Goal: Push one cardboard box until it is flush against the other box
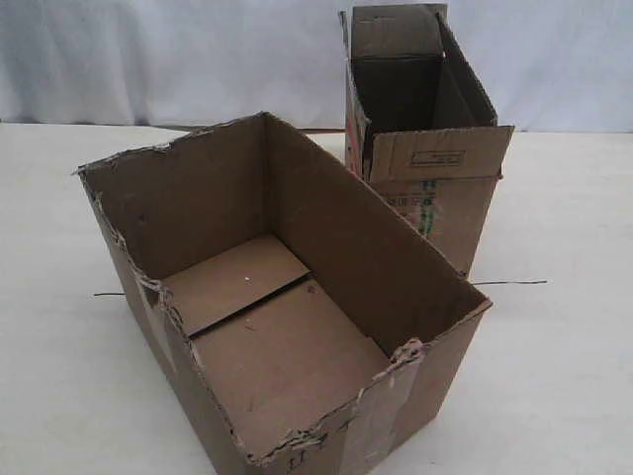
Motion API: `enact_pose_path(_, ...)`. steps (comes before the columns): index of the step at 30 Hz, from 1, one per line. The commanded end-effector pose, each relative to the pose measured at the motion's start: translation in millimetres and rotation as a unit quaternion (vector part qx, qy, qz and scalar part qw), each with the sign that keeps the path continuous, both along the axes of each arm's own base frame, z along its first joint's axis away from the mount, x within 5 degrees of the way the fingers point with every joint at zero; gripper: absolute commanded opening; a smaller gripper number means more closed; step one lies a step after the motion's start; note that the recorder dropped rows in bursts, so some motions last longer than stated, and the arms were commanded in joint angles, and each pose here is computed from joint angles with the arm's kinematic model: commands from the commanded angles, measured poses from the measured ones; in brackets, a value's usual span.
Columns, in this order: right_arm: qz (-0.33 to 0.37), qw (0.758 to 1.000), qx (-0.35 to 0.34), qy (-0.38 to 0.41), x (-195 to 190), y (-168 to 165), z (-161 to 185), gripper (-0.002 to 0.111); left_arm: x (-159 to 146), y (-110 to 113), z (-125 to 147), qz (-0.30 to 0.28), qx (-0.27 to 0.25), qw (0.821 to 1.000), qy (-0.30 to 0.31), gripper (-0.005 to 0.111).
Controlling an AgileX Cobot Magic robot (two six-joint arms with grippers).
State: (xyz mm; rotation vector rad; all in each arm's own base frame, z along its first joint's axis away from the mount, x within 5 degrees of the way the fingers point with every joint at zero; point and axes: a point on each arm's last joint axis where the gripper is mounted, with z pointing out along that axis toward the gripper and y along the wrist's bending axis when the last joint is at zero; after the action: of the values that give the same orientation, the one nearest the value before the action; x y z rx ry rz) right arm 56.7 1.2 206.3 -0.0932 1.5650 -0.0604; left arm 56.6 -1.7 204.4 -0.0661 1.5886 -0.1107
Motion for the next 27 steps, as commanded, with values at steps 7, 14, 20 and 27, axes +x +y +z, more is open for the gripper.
enact_pose_path(7, -0.002, 1.000, 0.000, -0.002, -0.2, -0.3, -0.3, 0.005, -0.5, -0.3, 8.7, -0.003, -0.007, 0.999, -0.052, 0.000)
enact_pose_path(14, -0.002, 1.000, 0.000, -0.002, -0.2, -0.3, -0.3, 0.005, -1.4, 2.0, 16.3, -0.012, -0.274, 0.958, -0.085, 0.000)
enact_pose_path(20, -0.002, 1.000, 0.000, -0.002, -0.2, -0.3, -0.3, 0.005, -2.6, 3.7, 22.2, -0.011, -0.274, 0.954, -0.120, 0.000)
enact_pose_path(27, -0.002, 1.000, 0.000, -0.002, -0.2, -0.3, -0.3, 0.005, -6.0, 0.5, 38.3, -0.021, -0.205, 0.972, -0.113, 0.000)
